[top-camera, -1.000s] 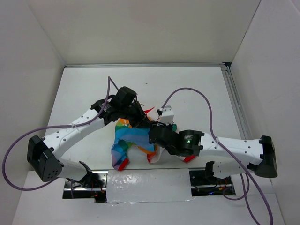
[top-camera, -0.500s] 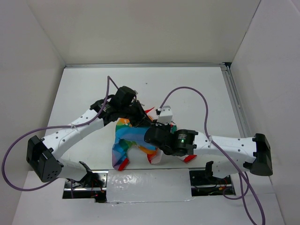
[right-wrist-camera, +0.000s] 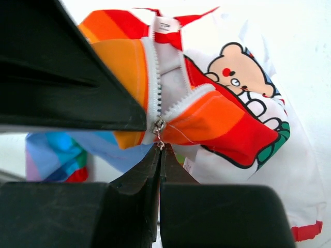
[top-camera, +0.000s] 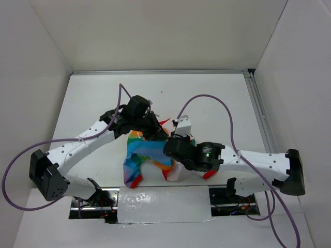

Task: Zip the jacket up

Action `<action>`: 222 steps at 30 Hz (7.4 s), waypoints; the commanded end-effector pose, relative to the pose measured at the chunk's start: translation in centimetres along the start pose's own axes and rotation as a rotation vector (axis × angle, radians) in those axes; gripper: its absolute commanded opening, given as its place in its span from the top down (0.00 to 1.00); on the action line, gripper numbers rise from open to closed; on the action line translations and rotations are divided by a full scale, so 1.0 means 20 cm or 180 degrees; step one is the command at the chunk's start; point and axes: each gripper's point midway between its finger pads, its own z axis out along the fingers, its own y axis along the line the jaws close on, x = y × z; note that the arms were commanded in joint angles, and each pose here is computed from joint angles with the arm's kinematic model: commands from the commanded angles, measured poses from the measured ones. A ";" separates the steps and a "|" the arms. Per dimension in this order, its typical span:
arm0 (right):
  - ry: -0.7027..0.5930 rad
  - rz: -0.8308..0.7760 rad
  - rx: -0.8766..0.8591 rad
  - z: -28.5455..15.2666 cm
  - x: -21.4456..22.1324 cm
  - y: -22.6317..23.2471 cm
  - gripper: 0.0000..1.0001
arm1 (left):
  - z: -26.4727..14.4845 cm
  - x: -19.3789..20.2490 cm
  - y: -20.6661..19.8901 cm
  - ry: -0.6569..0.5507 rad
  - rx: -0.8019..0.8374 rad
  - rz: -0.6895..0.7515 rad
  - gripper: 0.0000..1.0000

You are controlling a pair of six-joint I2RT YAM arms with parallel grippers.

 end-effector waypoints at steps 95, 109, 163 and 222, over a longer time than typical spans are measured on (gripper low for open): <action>0.1521 0.0242 -0.2514 -0.19 -0.12 0.04 1.00 | -0.17 0.12 0.13 -0.0759 -0.0284 0.3585 0.01; 0.1655 0.0323 -0.2746 -0.23 -0.16 0.06 1.00 | -0.12 0.07 0.04 -0.1149 -0.0503 0.4447 0.10; 0.1253 0.0605 -0.2765 -0.19 -0.22 0.03 1.00 | -0.40 0.39 0.03 -0.0716 0.0363 0.1783 0.01; 0.1097 0.1140 -0.2470 0.32 -0.08 0.21 1.00 | 0.02 -0.29 0.41 -0.0401 0.0584 0.0295 0.07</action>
